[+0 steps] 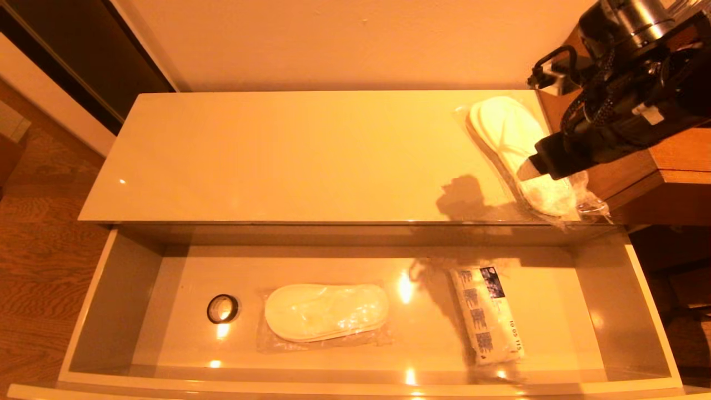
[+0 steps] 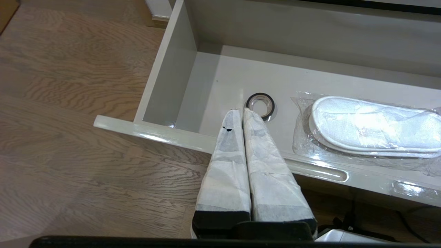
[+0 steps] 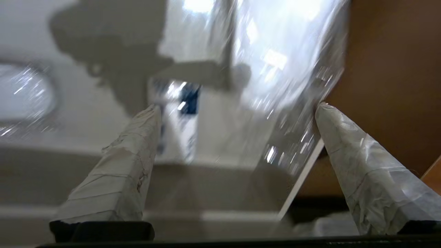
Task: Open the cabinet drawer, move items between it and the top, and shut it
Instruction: Place the disposable slippers on the table, then take out the tissue from the drawer
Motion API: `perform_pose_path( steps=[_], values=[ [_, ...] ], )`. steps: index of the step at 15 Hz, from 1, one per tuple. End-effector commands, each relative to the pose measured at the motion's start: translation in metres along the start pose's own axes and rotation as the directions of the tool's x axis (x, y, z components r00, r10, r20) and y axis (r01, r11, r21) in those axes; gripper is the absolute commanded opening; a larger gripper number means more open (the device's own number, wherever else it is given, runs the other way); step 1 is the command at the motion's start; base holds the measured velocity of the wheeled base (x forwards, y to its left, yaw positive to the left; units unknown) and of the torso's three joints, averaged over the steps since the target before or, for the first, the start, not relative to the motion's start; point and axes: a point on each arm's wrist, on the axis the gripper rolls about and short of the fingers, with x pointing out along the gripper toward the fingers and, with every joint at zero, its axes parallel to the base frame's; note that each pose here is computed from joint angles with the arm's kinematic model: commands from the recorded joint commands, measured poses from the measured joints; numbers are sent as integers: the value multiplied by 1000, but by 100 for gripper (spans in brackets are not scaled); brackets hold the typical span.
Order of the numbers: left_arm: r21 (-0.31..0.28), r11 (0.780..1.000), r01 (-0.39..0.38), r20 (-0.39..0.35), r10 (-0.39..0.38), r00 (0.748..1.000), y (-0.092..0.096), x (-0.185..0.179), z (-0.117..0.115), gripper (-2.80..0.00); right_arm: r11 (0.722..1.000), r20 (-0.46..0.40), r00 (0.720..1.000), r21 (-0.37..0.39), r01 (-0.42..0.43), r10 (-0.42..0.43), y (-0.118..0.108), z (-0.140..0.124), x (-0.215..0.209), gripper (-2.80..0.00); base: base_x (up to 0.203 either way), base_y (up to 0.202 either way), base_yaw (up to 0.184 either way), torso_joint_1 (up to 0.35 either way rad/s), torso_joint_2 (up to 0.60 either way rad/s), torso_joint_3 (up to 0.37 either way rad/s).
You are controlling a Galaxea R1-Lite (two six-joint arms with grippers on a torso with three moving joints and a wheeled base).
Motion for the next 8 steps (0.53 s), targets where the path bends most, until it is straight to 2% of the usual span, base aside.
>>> perform_pose_path(
  steps=[1, 2, 5, 8],
  values=[
    [-1, 1000, 1, 38, -1, 999, 0, -3, -1, -280, 995, -78, 996, 89, -36, 43, 11, -16, -22, 0, 0, 0, 0, 0, 0, 0],
    [-1, 1000, 1, 38, -1, 999, 0, -3, -1, -280, 993, -140, 989, 117, -31, 48, 19, -25, -19, 0, 0, 0, 0, 0, 0, 0],
    [-1, 1000, 1, 38, -1, 999, 0, -3, -1, -280, 990, -308, 951, 138, 26, 18, 35, -53, 8, 0, 0, 0, 0, 0, 0, 0],
    [-1, 1000, 1, 38, -1, 999, 0, -3, -1, -280, 989, -408, 913, 133, 70, -10, 46, -81, 28, 0, 0, 0, 0, 0, 0, 0]
  ],
)
